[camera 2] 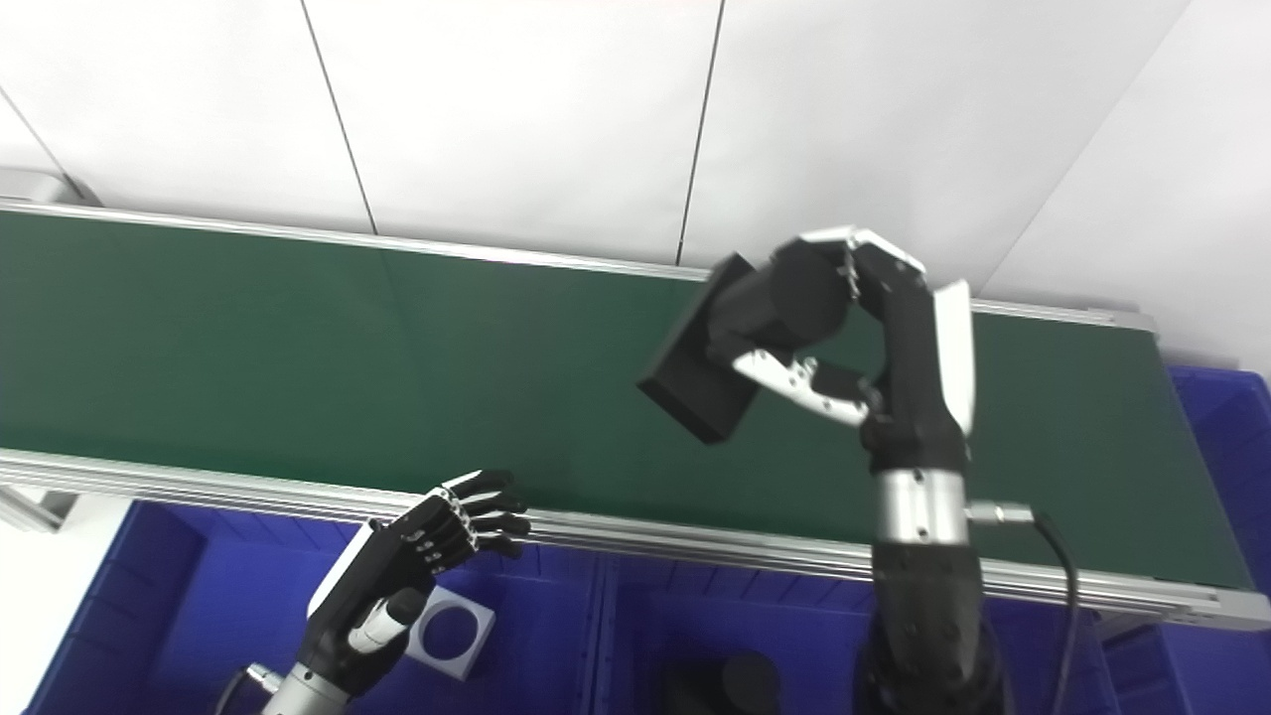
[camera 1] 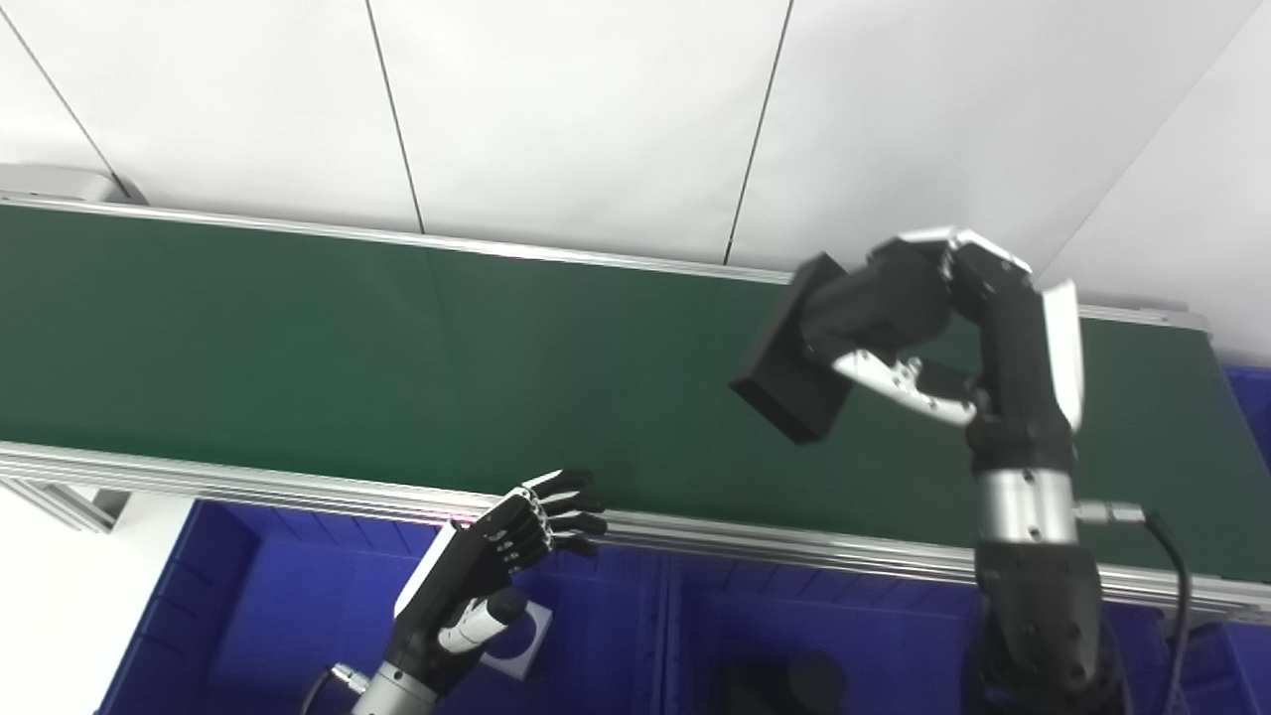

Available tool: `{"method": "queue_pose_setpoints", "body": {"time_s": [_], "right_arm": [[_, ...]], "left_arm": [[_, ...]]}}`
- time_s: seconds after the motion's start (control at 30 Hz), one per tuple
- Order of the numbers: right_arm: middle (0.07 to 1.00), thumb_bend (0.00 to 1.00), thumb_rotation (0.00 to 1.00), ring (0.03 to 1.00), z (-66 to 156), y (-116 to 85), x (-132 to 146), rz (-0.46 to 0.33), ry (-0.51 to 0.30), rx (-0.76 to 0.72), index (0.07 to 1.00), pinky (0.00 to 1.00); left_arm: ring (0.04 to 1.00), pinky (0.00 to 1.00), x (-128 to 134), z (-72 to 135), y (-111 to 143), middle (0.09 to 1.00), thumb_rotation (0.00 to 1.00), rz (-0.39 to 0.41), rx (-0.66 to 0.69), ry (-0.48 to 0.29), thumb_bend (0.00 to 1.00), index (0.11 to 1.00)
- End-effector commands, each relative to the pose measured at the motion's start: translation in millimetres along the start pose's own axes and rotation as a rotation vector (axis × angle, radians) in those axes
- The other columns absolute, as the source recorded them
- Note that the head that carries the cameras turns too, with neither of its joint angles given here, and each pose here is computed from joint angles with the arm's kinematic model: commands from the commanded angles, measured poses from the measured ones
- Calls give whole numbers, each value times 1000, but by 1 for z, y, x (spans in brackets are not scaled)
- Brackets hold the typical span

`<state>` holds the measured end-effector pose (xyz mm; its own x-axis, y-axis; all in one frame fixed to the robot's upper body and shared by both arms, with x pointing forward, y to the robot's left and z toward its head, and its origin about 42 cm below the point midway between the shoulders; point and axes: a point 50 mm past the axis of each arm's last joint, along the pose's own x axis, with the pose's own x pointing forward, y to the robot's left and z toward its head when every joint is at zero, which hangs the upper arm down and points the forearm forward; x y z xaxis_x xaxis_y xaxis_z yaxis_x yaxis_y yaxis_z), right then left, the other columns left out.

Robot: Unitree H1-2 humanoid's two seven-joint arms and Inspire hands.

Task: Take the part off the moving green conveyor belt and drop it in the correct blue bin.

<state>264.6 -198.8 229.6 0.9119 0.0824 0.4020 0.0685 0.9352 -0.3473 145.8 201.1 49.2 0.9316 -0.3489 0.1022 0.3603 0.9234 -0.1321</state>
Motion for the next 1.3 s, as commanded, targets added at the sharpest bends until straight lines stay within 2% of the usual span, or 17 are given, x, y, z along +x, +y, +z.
{"method": "queue_pose_setpoints", "body": {"time_s": [0.0,0.2,0.37,0.67,0.9,1.27], "right_arm": [[505,518,0,438,13,-8,-5,-35,-57,13,497,404],[518,517,0,428,12,-15,-35,-67,2,-2,501,372],[512,518,0,432,2,-18,-63,-95,92,-23,501,387],[510,517,0,422,-17,-9,-102,-150,224,-28,509,380],[507,516,0,415,-30,3,-116,-155,300,-29,520,373],[512,516,0,417,-55,19,-122,-116,363,-28,514,370]], "left_arm": [[711,634,4,6,5,763,720,-11,-4,-36,873,828],[709,634,2,9,15,760,702,-11,-19,-41,861,827],[710,639,0,9,25,759,696,-14,-26,-49,838,829],[708,640,-1,7,44,754,665,-13,-49,-47,828,824],[707,637,-2,10,51,751,647,-8,-62,-43,830,825],[708,643,-3,18,55,748,666,-28,-74,-35,848,824]]}}
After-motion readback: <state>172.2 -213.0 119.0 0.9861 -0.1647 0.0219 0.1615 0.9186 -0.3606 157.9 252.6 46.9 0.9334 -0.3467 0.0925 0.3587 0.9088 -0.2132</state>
